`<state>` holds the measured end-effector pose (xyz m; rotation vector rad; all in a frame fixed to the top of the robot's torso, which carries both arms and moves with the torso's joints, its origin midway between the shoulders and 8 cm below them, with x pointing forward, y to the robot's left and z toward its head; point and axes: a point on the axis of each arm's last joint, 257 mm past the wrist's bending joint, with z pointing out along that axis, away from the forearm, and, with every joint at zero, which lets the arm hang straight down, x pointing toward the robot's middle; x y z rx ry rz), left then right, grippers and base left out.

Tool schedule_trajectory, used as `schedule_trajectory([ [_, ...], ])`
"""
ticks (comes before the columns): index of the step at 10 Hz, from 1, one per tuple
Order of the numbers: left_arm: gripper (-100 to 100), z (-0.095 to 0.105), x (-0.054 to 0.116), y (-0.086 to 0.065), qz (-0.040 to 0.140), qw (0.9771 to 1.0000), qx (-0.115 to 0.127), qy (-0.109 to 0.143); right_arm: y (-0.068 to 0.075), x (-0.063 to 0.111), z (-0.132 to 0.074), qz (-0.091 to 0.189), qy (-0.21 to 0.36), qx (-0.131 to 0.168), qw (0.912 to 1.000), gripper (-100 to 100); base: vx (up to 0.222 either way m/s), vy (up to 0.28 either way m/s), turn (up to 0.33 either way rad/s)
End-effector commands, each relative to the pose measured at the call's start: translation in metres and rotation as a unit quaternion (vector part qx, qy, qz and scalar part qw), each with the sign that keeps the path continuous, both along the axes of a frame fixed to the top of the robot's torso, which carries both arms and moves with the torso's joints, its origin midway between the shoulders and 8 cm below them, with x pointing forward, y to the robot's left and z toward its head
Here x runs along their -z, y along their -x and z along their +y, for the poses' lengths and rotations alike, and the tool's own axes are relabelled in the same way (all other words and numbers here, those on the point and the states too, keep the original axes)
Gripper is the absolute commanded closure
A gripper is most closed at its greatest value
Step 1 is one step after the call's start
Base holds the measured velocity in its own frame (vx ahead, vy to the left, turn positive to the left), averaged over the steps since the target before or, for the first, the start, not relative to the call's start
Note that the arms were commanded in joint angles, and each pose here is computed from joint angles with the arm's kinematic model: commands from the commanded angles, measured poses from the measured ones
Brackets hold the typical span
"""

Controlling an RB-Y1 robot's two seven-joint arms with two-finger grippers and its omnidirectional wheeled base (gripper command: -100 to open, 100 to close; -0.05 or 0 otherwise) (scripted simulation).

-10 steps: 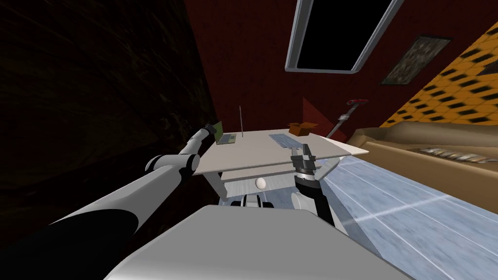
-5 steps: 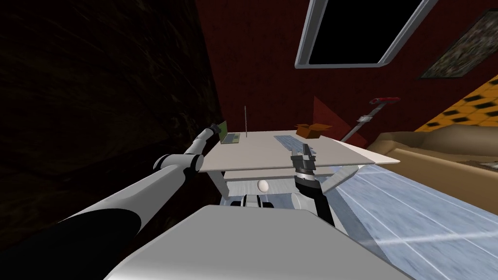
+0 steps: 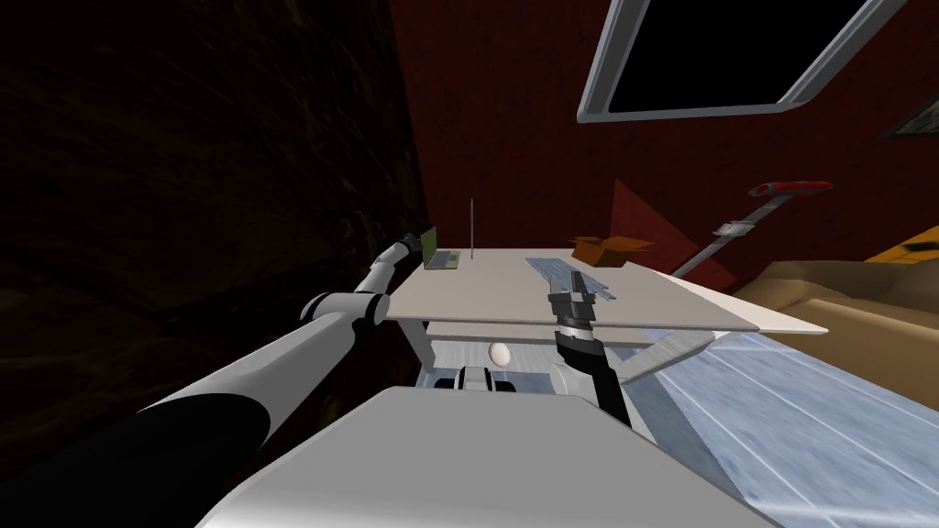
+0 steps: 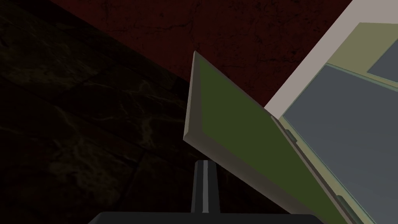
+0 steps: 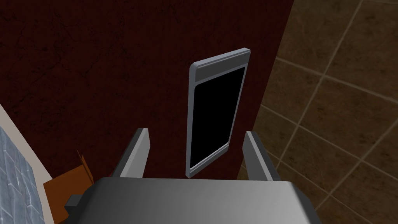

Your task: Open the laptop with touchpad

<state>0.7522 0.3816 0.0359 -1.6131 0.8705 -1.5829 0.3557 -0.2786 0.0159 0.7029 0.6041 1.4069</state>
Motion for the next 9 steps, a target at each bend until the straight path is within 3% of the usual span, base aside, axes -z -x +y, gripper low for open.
schedule_trajectory([
  [1,100,-0.002,-0.001,-0.001,0.0,1.0,0.002,0.0,0.0,0.0,0.0,0.0,0.0,0.0,1.0,0,0.006,0.002,0.002],
  [2,-100,-0.003,0.015,-0.001,0.001,1.0,-0.003,0.008,0.0,0.0,0.0,0.0,0.0,0.0,1.0,0,0.004,0.008,-0.006],
  [4,-100,-0.003,0.015,-0.001,0.001,1.0,-0.003,0.008,0.0,0.0,0.0,0.0,0.0,0.0,1.0,0,0.002,0.009,0.011],
  [6,-100,-0.005,0.034,0.0,0.002,0.9998,-0.01,0.019,0.0,0.0,0.0,0.0,0.0,0.0,1.0,0,-0.008,0.013,-0.037],
  [7,-100,-0.007,0.032,0.0,-0.001,0.9994,-0.006,0.034,0.0,0.0,0.0,0.0,0.0,0.0,1.0,0,-0.012,-0.004,0.0],
  [8,-100,-0.007,0.05,0.002,0.003,0.9995,-0.016,0.028,0.0,0.0,0.0,0.0,0.0,0.0,1.0,0,0.0,0.0,0.0],
  [9,-100,-0.007,0.05,0.002,0.003,0.9995,-0.016,0.028,0.0,0.0,0.0,0.0,0.0,0.0,1.0,0,0.0,0.0,0.0],
])
